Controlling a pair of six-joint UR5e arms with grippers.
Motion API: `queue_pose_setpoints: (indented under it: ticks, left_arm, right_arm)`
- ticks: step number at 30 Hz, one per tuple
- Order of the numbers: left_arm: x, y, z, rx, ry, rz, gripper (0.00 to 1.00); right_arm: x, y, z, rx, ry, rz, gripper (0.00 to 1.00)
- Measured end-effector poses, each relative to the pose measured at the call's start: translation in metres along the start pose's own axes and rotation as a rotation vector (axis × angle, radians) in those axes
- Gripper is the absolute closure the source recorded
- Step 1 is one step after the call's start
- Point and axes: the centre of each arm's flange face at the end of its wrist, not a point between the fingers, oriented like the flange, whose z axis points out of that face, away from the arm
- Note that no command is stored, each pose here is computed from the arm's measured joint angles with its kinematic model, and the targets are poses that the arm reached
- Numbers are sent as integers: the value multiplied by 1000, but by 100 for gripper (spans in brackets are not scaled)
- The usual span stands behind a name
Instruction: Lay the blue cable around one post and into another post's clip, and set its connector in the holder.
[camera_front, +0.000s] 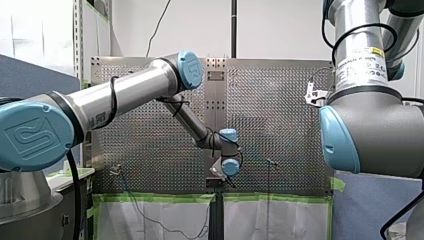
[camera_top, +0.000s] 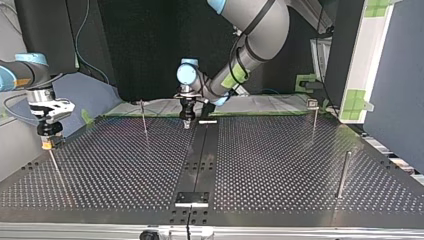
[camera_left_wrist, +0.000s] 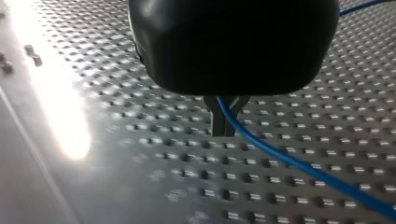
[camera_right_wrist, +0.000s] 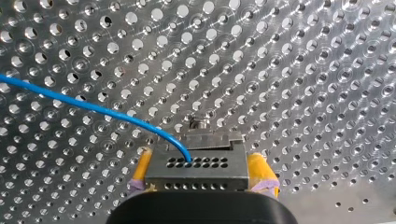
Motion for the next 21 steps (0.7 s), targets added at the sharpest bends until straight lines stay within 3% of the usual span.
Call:
queue_pose_setpoints:
  ticks: [11, 17, 21]
  left_arm:
    - [-48, -13, 5, -35, -127, 45, 98]
    - [-72, -17, 2, -79, -165, 91, 98]
    - [-88, -19, 3, -86, -192, 110, 98]
  right_arm:
    - [0, 0, 0, 0, 0, 0, 100]
    - [0, 0, 0, 0, 0, 0, 100]
    - [0, 0, 0, 0, 0, 0, 100]
